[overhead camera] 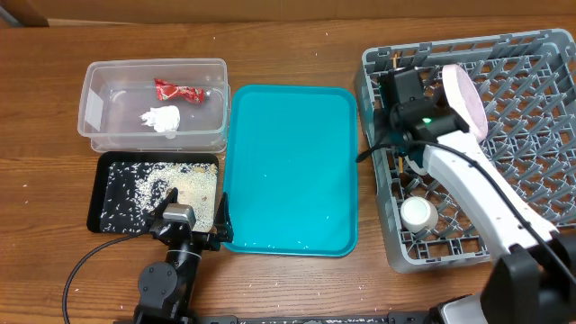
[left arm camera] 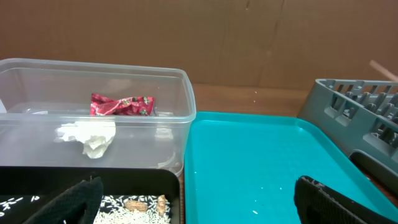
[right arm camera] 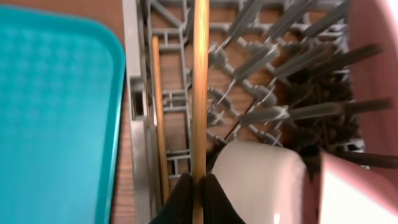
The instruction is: Sort waste into correct bins and load items into the dishwasher
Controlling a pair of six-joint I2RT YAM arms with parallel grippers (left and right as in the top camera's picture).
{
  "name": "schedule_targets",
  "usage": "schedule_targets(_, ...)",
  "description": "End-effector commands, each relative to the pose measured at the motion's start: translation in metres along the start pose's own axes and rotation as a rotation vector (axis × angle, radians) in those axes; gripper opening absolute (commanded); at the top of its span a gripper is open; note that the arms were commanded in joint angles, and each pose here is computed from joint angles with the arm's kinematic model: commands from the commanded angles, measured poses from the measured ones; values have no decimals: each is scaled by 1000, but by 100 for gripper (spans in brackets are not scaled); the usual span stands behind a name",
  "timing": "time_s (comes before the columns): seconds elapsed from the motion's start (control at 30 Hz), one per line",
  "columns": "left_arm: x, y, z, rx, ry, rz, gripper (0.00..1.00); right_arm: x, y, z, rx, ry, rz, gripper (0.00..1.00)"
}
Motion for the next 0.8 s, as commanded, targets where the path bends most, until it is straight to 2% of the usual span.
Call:
schedule_targets(0.0,1,0,4,22,17,-7,100,1,-6,10,61,-15,2,25)
schedule_targets(0.03,1,0,4,22,17,-7,100,3,-11,11,67,0,-7,32)
schedule_targets(0.07,1,0,4,22,17,-7,100,5,-16,11,72,19,-16,34)
schedule_targets(0.23,1,0,4,22,17,-7,100,24,-67,5,141,97,-97,36)
schedule_targets(0.3,1,0,4,22,17,-7,100,28,-96,6,222,108,-128,38)
schedule_targets(0.43,1,0,4,22,17,-7,100,20,-170,6,452,111,-191,47)
schedule_targets(0.47,1,0,4,22,17,-7,100,16,-187,3,495,109,-208,57)
schedule_targets(0.5,1,0,4,22,17,-7,100,12,-203,0,532,109,-230,74)
schedule_targets(0.53,1,0,4,22,17,-7,100,9,-215,-3,560,108,-249,100)
schedule_targets(0.77,1,0,4,22,17,-7,100,-15,-280,-28,672,110,-376,100)
Point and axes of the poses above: each gripper's point midway between its finger pads, its own y axis out along the fingers, its own z axis along the line the jaws close on, x = y × z, the point moved 3 cm from there along -y, back along the fingers, and after that the axes turned 12 degrees about y, right-handed, at the moved point
